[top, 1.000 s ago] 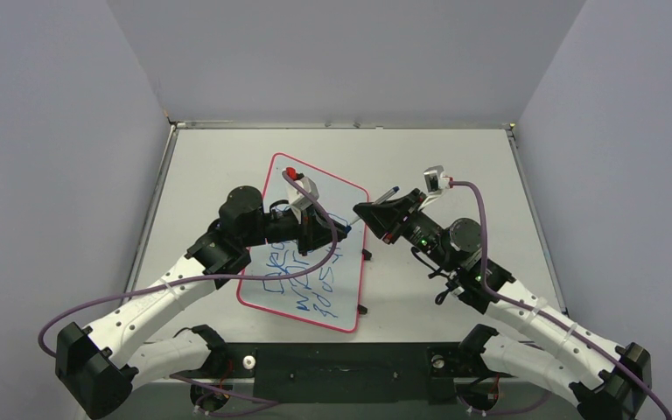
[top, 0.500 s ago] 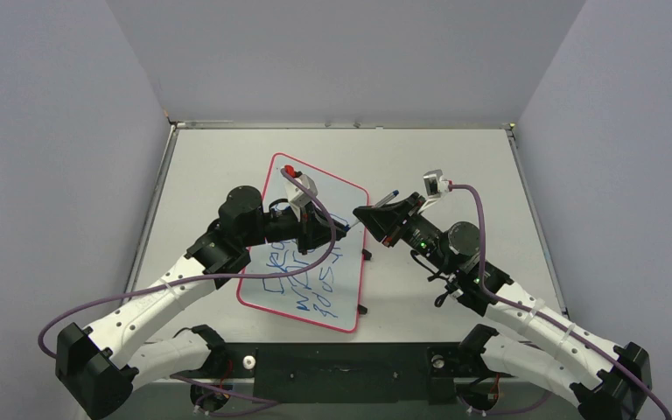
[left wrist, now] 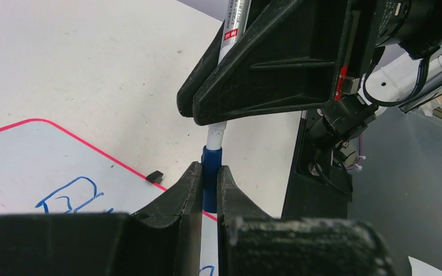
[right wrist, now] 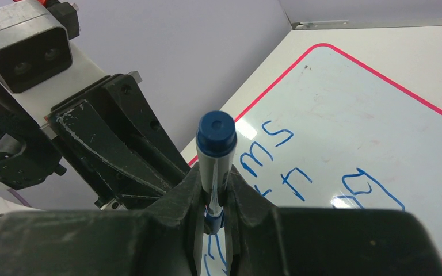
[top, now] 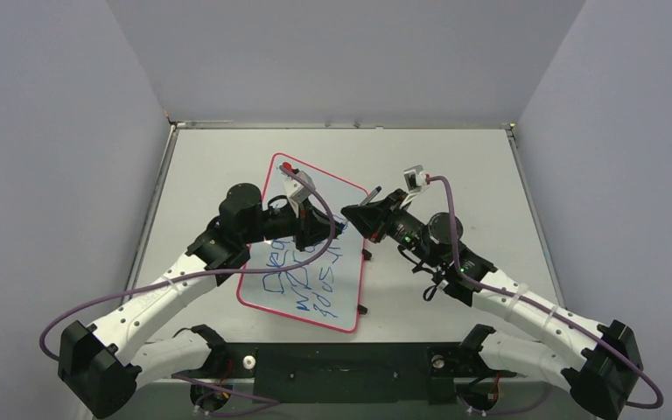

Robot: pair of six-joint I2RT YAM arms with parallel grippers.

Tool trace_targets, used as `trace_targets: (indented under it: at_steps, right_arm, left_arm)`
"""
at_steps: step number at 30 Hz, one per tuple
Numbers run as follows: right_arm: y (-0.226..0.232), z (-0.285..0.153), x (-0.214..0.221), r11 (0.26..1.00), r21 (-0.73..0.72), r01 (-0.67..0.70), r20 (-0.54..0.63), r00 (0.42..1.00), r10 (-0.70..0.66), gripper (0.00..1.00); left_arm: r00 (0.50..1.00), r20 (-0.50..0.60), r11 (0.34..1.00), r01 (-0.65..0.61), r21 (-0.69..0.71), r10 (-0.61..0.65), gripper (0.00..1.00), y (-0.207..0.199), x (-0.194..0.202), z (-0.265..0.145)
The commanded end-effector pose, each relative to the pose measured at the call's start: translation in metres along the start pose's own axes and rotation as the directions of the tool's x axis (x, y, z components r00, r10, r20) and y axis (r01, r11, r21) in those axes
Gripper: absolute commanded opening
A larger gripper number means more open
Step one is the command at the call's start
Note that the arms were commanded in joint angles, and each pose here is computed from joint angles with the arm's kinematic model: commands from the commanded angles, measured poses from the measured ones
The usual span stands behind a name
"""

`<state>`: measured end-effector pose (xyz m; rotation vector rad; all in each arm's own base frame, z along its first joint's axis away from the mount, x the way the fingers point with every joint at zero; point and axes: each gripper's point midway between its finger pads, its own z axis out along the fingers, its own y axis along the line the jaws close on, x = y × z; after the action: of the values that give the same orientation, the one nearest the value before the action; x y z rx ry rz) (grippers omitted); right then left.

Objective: Write a sentence on the whiteboard
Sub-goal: Close the pen cap.

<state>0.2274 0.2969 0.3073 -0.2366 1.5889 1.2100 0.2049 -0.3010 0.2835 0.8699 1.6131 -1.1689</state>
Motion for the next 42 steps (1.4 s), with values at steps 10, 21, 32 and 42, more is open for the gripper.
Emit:
trace_targets:
  at_steps: [10, 21, 32, 42]
  right_arm:
    - [0.014, 0.018, 0.073, 0.997, -0.011, -0.071, -0.228, 0.971, 0.067, 0.0]
    - [0.009, 0.021, 0.114, 0.985, 0.098, -0.142, -0.287, 0.944, 0.165, 0.0]
    - [0.005, 0.018, 0.136, 0.977, 0.166, -0.133, -0.317, 0.931, 0.18, 0.0]
    - [-0.063, 0.002, 0.075, 0.931, 0.363, -0.022, -0.232, 0.966, 0.113, 0.0]
  left_arm:
    - [0.967, 0.242, 0.994, -0.064, -0.089, 0.084, 0.0, 0.007, -0.073, 0.005]
    - [0.918, 0.371, 0.939, -0.002, -0.343, 0.137, 0.0, 0.049, -0.111, -0.007]
    - [0.905, 0.399, 0.924, 0.016, -0.382, 0.149, 0.0, 0.062, -0.124, 0.003]
    - [0.959, 0.26, 0.933, -0.01, -0.36, 0.11, 0.44, 0.052, -0.093, -0.004]
